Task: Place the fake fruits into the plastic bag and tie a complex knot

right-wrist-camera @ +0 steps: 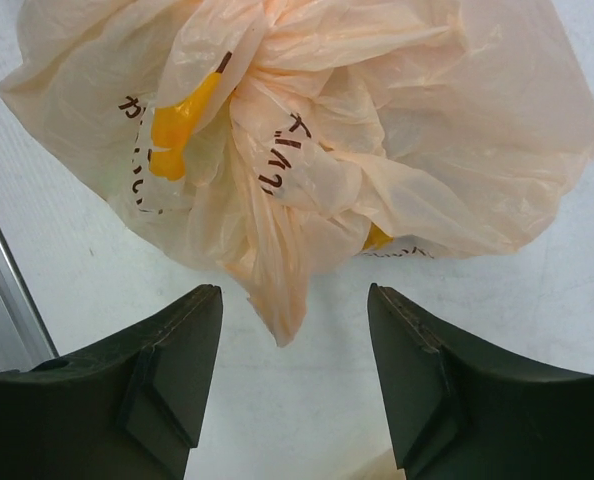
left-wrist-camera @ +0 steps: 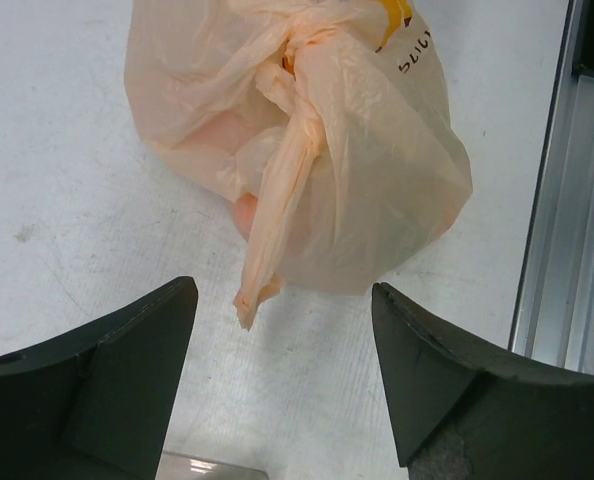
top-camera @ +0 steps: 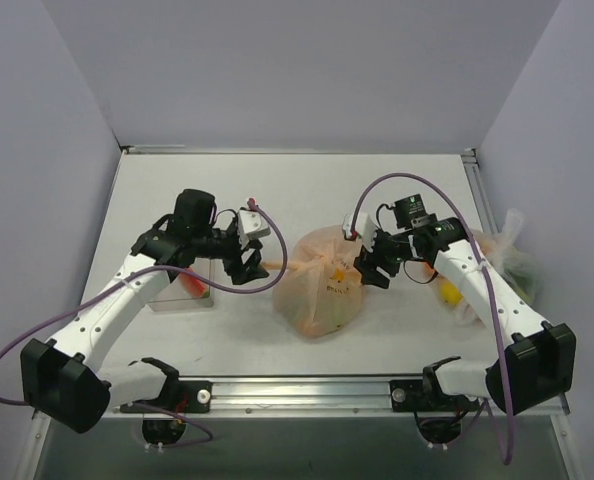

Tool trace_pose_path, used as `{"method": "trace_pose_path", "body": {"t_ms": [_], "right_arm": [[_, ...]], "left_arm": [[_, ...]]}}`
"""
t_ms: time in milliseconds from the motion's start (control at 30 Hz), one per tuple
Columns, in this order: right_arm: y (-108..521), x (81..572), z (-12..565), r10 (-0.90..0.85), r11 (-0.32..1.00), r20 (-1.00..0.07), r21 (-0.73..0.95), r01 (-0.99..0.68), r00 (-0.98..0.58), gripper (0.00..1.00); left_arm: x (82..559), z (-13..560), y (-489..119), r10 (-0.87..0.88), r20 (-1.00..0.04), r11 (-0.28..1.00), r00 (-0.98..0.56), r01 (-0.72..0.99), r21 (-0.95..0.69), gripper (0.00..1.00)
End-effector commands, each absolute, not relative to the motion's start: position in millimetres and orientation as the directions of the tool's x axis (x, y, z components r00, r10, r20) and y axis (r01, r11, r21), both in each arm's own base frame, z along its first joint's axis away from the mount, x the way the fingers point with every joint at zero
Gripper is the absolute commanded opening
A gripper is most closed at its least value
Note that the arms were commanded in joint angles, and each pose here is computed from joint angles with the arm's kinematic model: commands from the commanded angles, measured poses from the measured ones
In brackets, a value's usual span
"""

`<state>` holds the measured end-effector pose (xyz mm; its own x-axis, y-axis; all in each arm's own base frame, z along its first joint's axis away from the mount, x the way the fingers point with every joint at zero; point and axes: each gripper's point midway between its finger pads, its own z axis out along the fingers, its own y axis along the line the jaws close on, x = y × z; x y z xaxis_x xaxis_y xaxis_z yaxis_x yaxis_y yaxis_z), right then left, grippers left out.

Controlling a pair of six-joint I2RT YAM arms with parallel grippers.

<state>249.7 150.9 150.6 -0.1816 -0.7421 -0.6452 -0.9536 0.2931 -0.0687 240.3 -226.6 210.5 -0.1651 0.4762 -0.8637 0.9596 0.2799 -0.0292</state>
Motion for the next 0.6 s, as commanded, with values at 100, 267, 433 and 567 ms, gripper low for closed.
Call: {"method": "trace_pose_path", "body": {"t_ms": [100, 267, 433, 567], "right_arm": [[155.1, 244.4, 129.1, -0.809, 0.239, -0.564, -0.056, -0.969, -0.167, 0.54], [154.5, 247.1, 121.0, -0.823, 0.246, -0.539, -0.051, -0.968, -0.181, 0.38], [148.2, 245.5, 121.0, -0.834, 0.241, -0.526, -0.077, -0.967, -0.166, 0.09], [150.3, 244.0, 127.0, -0.826, 0.236, -0.542, -0.088, -0.968, -0.152, 0.0]], "left_arm": [[256.3, 214.0, -241.2, 0.521, -0.853, 0.185, -0.023, 0.979, 0.087, 0.83], [260.4, 197.7, -249.2, 0.558, -0.83, 0.128, 0.02, 0.986, 0.11, 0.83], [259.6, 170.2, -254.0, 0.602, -0.796, 0.058, 0.069, 0.99, 0.13, 0.81], [262.9, 155.5, -265.1, 0.626, -0.767, 0.023, 0.138, 0.981, 0.195, 0.77]]}}
